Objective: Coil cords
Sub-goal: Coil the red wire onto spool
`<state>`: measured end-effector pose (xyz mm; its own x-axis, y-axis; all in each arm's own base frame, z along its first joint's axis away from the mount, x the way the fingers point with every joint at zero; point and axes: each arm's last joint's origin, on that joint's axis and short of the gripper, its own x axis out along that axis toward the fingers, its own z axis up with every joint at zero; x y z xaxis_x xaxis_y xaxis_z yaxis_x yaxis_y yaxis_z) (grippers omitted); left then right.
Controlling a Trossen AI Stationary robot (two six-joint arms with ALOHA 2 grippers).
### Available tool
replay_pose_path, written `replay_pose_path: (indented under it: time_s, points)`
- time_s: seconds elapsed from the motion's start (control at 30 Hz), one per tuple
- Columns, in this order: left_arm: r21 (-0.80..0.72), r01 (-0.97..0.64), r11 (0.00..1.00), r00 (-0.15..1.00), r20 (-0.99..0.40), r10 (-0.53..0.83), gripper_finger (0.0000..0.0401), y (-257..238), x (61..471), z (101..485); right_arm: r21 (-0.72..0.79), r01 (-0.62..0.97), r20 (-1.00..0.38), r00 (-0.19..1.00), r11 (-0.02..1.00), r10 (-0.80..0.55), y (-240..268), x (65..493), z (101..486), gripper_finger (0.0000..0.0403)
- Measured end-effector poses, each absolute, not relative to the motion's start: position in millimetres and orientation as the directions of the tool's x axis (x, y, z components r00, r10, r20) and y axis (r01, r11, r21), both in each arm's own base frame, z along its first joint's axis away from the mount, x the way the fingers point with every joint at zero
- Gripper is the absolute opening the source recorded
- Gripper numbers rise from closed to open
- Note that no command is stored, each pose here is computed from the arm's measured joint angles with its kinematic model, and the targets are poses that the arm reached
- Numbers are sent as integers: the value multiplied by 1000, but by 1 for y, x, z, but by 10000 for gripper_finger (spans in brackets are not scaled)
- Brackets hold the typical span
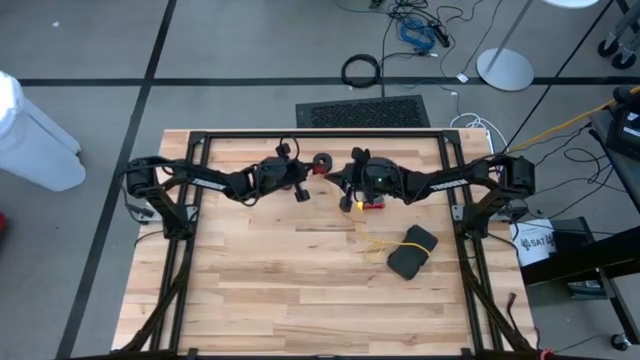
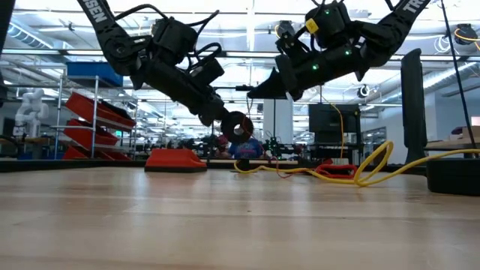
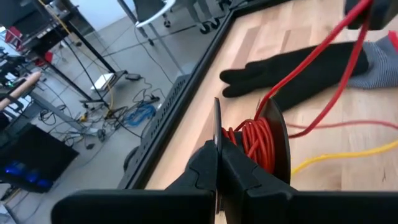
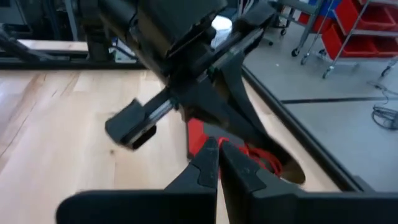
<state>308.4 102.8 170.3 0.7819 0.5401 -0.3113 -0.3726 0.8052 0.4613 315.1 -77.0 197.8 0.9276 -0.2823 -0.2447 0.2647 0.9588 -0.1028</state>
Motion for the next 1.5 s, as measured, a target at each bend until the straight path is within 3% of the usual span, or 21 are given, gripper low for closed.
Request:
replay_pose_path:
  time_s: [0.37, 0.6, 0.87, 1.23, 1.5]
  points:
    - [457, -436, 776, 792, -216, 572, 6, 92, 322, 189, -130, 251, -213, 938, 959, -274, -77, 336, 205, 0]
    - [339, -545, 767, 780, -131, 612, 6, 93, 323, 197, -327, 401, -172, 865, 856, -471, -64, 347, 195, 0]
    - [163, -607, 778, 786, -26, 618, 6, 94, 324, 208, -430, 468, -94, 827, 772, -554, -53, 355, 186, 0]
    - [63, -553, 831, 833, 39, 551, 6, 94, 324, 216, -532, 499, -105, 763, 684, -638, -55, 356, 174, 0]
    - [96, -356, 930, 934, 1, 357, 6, 99, 309, 222, -576, 484, -55, 781, 659, -622, -52, 335, 159, 0]
